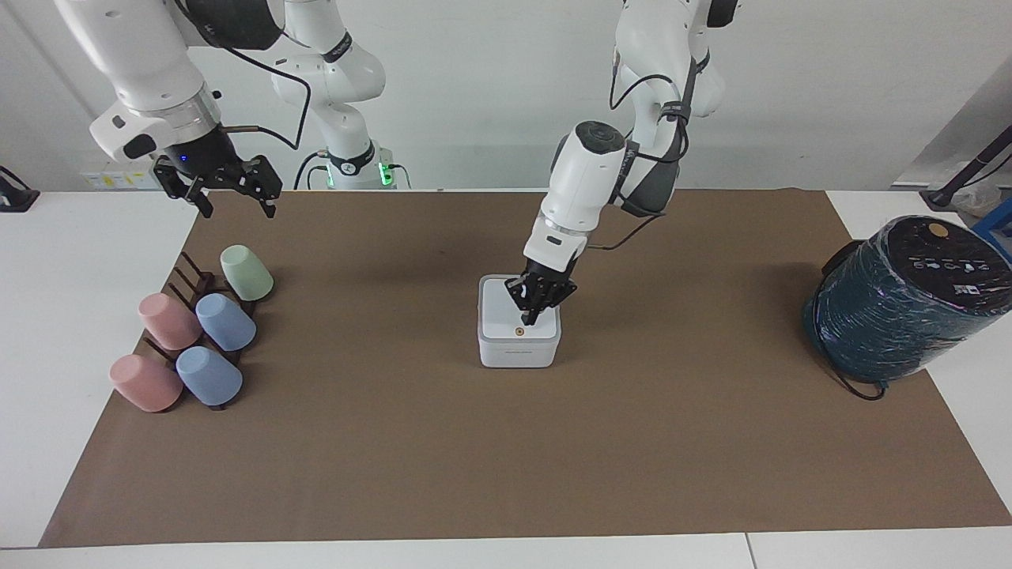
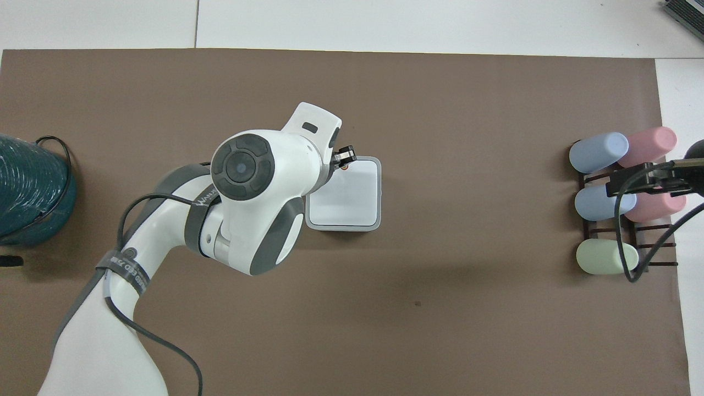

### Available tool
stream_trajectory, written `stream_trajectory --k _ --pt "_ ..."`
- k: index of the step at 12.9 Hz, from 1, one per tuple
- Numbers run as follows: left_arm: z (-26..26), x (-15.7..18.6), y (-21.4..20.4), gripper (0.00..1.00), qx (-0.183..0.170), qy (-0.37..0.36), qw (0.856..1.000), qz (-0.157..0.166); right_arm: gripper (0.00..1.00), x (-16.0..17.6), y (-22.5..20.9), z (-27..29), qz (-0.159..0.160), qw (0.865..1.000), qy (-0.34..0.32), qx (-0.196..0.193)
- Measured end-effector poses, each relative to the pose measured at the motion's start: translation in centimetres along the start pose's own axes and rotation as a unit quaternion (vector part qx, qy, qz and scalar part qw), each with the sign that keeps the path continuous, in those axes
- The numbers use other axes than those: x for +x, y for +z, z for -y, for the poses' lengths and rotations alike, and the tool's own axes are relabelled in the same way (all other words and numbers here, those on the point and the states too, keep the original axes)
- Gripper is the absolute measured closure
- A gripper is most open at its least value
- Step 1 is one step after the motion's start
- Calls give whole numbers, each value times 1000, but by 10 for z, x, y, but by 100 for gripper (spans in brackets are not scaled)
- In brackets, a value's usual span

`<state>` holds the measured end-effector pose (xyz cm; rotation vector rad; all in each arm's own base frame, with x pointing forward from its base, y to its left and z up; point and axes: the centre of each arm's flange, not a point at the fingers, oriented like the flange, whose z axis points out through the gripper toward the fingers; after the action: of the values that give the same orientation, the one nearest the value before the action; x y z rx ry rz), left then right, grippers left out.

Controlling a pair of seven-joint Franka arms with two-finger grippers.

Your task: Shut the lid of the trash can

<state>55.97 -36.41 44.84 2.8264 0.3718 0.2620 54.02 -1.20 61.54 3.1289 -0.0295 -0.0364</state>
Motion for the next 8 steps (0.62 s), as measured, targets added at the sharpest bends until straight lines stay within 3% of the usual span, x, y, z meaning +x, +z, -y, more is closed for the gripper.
stream_trajectory --k 5,8 --pt "45 67 -63 84 44 -46 998 28 0 0 0 0 0 1000 0 0" --pt "77 89 -83 82 74 -34 996 30 0 0 0 0 0 1000 0 0"
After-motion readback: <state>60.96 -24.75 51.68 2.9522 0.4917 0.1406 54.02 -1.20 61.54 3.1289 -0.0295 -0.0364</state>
